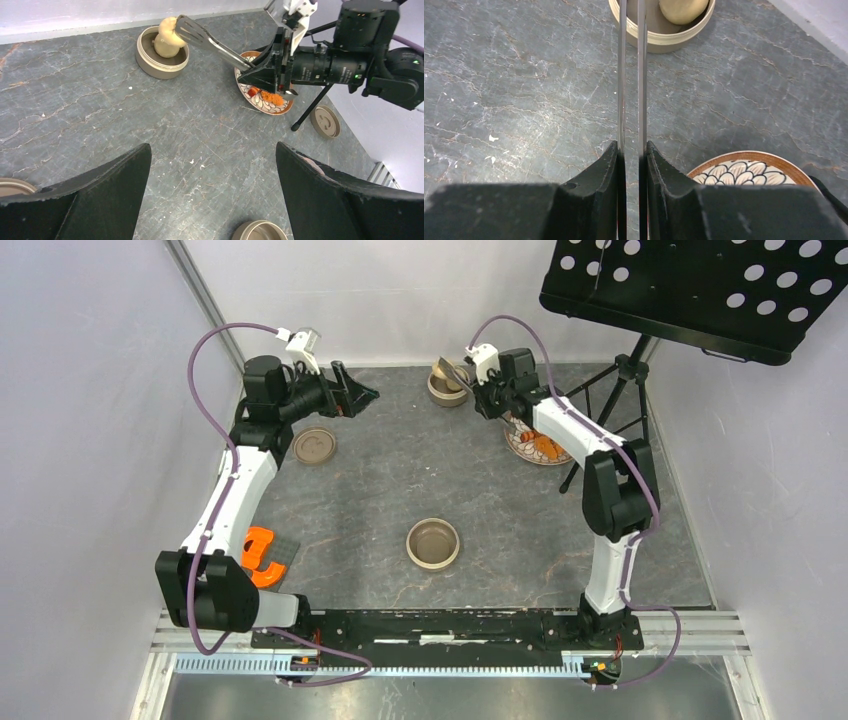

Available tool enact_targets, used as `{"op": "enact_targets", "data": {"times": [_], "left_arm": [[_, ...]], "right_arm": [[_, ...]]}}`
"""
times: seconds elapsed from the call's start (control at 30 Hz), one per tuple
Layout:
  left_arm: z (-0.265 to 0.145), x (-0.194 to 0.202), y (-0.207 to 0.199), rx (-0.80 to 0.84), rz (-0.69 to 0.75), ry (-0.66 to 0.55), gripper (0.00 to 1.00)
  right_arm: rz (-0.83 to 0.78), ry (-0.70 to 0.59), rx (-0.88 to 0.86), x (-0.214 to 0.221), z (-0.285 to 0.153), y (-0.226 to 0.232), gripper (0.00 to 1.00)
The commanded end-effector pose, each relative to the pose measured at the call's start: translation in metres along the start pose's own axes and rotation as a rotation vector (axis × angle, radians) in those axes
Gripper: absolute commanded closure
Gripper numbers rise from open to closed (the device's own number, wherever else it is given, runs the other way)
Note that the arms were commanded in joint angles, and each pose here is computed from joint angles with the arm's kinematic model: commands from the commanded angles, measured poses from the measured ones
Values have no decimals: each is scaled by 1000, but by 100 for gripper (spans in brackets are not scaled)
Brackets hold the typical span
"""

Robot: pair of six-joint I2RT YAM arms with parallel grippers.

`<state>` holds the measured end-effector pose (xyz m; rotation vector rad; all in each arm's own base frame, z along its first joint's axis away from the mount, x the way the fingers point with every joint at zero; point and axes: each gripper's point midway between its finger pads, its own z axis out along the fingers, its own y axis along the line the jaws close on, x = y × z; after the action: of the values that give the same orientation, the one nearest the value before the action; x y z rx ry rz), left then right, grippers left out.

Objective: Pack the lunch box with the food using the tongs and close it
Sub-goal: Place the fake food in the packing box.

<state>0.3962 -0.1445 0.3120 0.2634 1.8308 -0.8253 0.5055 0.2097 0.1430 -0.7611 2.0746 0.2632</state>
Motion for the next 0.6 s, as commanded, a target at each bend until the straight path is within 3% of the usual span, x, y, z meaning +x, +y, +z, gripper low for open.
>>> {"op": "enact_targets", "data": {"times": [0.0, 0.57], "left_arm": [[-9, -23, -3, -18, 70, -56, 0], [-7, -22, 3, -26, 59, -50, 0]], "right_arm": [[-11, -98, 37, -33, 9, -7, 100], [-59, -40, 85, -2, 44, -17, 100]]}}
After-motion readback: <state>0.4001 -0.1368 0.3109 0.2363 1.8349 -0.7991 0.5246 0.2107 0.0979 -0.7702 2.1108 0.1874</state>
